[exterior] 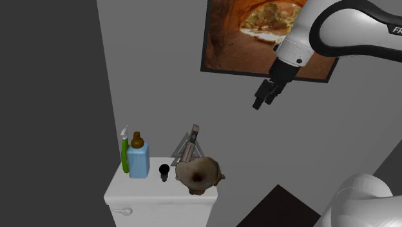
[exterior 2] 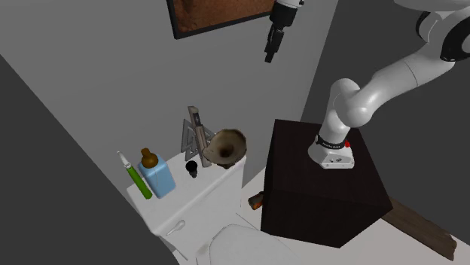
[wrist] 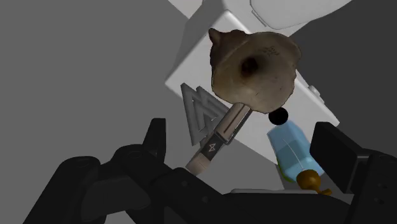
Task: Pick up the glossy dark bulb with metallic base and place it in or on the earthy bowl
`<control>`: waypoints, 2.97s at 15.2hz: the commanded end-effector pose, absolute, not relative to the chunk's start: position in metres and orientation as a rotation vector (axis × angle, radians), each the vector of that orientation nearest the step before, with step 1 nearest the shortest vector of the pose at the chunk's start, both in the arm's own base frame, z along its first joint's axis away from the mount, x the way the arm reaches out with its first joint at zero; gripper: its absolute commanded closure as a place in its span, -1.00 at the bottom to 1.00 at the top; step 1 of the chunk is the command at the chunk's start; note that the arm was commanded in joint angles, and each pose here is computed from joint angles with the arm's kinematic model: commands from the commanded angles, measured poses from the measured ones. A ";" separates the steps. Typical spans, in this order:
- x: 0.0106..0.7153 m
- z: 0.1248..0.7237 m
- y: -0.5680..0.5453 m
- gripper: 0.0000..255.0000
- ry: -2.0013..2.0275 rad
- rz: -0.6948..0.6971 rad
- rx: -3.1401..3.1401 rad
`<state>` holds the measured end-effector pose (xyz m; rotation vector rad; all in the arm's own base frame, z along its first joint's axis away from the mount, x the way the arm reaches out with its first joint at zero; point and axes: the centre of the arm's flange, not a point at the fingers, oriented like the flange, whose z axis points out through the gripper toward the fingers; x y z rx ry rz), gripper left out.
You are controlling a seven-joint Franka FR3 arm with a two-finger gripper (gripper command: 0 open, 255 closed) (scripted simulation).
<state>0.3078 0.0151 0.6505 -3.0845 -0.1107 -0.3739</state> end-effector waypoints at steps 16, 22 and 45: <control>0.417 0.503 0.084 -1.00 -0.163 -0.340 -3.026; 0.459 0.445 0.115 -1.00 -0.183 -0.326 -3.002; 0.586 0.247 0.227 -1.00 -0.244 -0.286 -2.928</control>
